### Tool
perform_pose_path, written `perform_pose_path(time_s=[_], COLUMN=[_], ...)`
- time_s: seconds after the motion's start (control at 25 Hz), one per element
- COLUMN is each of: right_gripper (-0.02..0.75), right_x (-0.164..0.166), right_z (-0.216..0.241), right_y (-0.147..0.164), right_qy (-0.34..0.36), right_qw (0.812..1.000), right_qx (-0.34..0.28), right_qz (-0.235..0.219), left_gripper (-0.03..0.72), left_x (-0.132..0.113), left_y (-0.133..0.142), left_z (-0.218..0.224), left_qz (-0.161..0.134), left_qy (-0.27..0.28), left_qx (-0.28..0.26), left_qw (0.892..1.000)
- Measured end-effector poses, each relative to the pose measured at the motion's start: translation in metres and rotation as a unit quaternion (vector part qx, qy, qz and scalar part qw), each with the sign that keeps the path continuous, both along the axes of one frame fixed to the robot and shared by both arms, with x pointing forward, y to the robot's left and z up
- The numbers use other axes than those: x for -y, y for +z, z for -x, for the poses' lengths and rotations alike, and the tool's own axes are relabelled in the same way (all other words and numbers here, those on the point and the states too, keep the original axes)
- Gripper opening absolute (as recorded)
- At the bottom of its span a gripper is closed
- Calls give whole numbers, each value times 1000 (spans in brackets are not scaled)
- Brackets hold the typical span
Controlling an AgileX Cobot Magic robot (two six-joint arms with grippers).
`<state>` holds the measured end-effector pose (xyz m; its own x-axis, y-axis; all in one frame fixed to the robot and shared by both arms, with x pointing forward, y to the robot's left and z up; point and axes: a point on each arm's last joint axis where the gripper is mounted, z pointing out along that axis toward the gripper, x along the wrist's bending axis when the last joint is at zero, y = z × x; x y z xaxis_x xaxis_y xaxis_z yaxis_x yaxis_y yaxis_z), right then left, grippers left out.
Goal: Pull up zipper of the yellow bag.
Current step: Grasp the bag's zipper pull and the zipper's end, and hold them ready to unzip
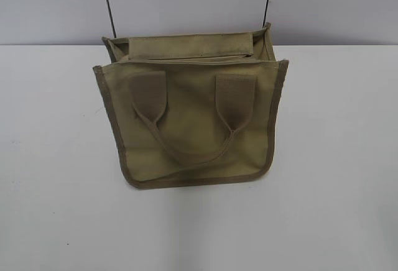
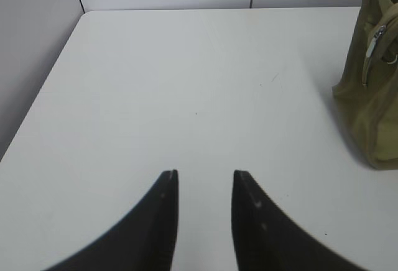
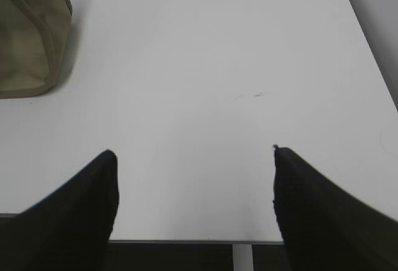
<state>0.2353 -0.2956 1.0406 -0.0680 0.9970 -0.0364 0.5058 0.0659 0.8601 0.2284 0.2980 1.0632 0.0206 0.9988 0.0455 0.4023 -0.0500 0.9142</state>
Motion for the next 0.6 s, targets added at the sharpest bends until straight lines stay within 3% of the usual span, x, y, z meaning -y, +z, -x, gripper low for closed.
perform_pose_path(time_s=[0.6], right_gripper=[568], right_x=[0], right_z=[0], right_y=[0], right_qy=[0], right_qw=[1000], right_qx=[0], right_qz=[0], left_gripper=[226], left_x=[0], left_y=[0], left_z=[0], left_qz=[0], left_qy=[0], left_qx=[0], left_qw=[1000])
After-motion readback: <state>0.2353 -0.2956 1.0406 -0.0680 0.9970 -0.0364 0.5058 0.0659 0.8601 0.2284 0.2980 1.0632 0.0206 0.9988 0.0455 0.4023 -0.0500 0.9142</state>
